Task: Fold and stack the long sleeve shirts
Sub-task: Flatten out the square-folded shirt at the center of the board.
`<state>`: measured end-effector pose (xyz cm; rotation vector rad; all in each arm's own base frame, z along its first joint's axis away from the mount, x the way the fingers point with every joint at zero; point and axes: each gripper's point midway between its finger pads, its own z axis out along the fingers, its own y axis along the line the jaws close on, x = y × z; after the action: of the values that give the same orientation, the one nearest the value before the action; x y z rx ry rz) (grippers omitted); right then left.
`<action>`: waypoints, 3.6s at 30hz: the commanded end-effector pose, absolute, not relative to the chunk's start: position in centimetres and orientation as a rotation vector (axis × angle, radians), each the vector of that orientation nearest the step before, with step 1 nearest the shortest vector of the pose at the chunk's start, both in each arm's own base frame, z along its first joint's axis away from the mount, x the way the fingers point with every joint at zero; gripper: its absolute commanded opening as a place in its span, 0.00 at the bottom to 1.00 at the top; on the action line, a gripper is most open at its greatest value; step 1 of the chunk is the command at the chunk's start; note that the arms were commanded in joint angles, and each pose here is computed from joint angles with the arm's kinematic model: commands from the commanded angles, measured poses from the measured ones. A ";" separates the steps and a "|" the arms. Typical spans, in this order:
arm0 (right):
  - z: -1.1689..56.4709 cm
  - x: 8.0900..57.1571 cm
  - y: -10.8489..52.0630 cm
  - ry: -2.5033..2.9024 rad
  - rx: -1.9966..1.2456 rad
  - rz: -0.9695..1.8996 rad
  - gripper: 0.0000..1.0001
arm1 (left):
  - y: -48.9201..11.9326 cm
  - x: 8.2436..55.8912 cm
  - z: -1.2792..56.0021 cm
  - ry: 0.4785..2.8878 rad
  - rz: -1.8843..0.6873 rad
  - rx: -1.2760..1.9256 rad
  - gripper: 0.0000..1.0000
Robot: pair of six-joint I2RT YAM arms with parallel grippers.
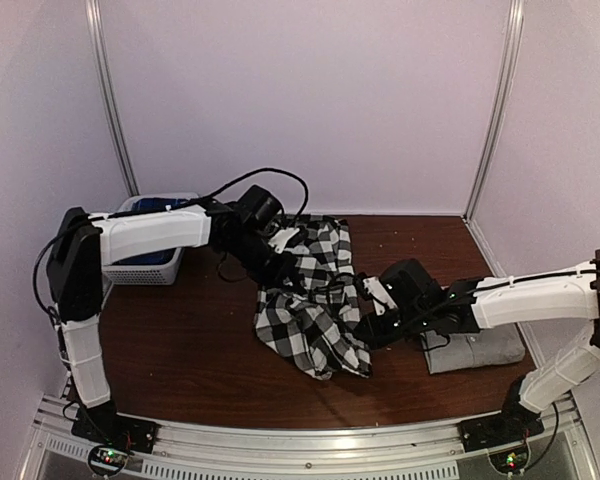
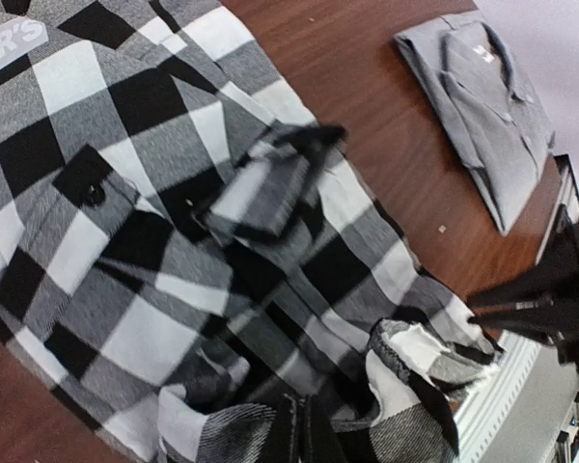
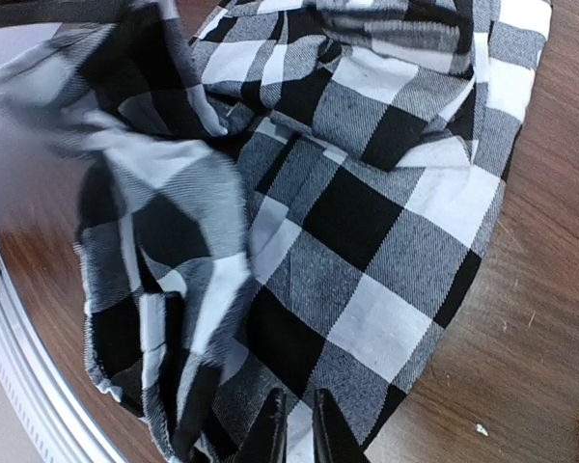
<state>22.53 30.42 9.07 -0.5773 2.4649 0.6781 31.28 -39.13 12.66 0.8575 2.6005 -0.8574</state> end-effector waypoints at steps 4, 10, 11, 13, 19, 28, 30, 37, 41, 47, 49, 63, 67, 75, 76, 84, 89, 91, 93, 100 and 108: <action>8.7 20.3 28.6 2.507 -0.540 0.701 0.12 | -35.9 20.4 9.9 2.712 -0.937 0.998 0.00; 9.2 21.1 27.6 2.464 -0.451 0.664 0.21 | -33.2 15.9 7.1 2.778 -0.994 0.980 0.24; 9.6 21.6 27.5 2.445 -0.427 0.652 0.25 | -33.2 15.9 7.4 2.764 -0.998 0.969 0.37; 10.4 22.6 27.5 2.411 -0.379 0.631 0.31 | -33.3 16.7 8.9 2.708 -0.982 0.942 0.52; 13.1 26.7 28.0 2.284 -0.235 0.599 0.43 | -34.2 22.9 13.0 2.531 -0.809 0.744 0.64; 13.5 31.8 30.2 2.252 -0.220 0.527 0.56 | -33.9 33.2 9.8 2.531 -0.641 0.426 0.65; 12.8 32.5 30.4 2.266 -0.226 0.519 0.57 | -33.8 35.0 9.2 2.529 -0.642 0.388 0.65; 10.8 33.9 31.2 2.299 -0.229 0.511 0.61 | -34.4 36.9 6.7 2.572 -0.663 0.353 0.66; 10.0 34.4 31.8 2.319 -0.237 0.502 0.61 | -34.9 36.9 5.7 2.600 -0.689 0.356 0.63; 8.5 35.0 32.8 2.353 -0.258 0.506 0.64 | -35.7 36.8 5.6 2.615 -0.728 0.371 0.51; 8.0 35.2 33.4 2.367 -0.270 0.519 0.65 | -35.9 36.7 6.0 2.611 -0.751 0.381 0.44; 4.8 36.4 33.8 2.460 -0.269 0.405 0.71 | -34.0 38.1 11.0 2.488 -0.665 0.325 0.00; 3.9 36.4 34.2 2.484 -0.283 0.394 0.73 | -31.8 39.4 12.7 2.439 -0.595 0.228 0.00; 3.4 36.7 34.7 2.503 -0.294 0.355 0.64 | -28.6 41.5 14.7 2.389 -0.551 0.142 0.00; 3.7 36.8 34.7 2.498 -0.291 0.351 0.59 | -28.5 41.6 14.7 2.388 -0.552 0.143 0.00; 6.0 37.9 33.9 2.461 -0.257 0.314 0.12 | -26.7 42.9 16.1 2.359 -0.543 0.098 0.00; 9.5 40.1 31.4 2.401 -0.186 0.292 0.01 | -23.6 45.7 19.0 2.301 -0.520 0.034 0.00; 11.2 41.2 29.7 2.370 -0.139 0.278 0.00 | -22.2 47.1 20.6 2.265 -0.507 0.011 0.00; 13.0 42.5 27.6 2.336 -0.091 0.263 0.00 | -20.7 48.5 22.2 2.229 -0.490 -0.012 0.00; 19.6 47.5 17.8 2.206 0.101 0.148 0.00 | -15.8 53.3 29.1 2.086 -0.397 -0.046 0.00; 25.6 51.3 4.9 2.063 0.345 0.043 0.00 | -8.0 57.2 34.4 1.986 -0.259 -0.120 0.00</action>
<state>50.57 10.05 22.22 0.2663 2.1331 0.1017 55.75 -11.42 34.41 -0.1195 1.9752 -0.3576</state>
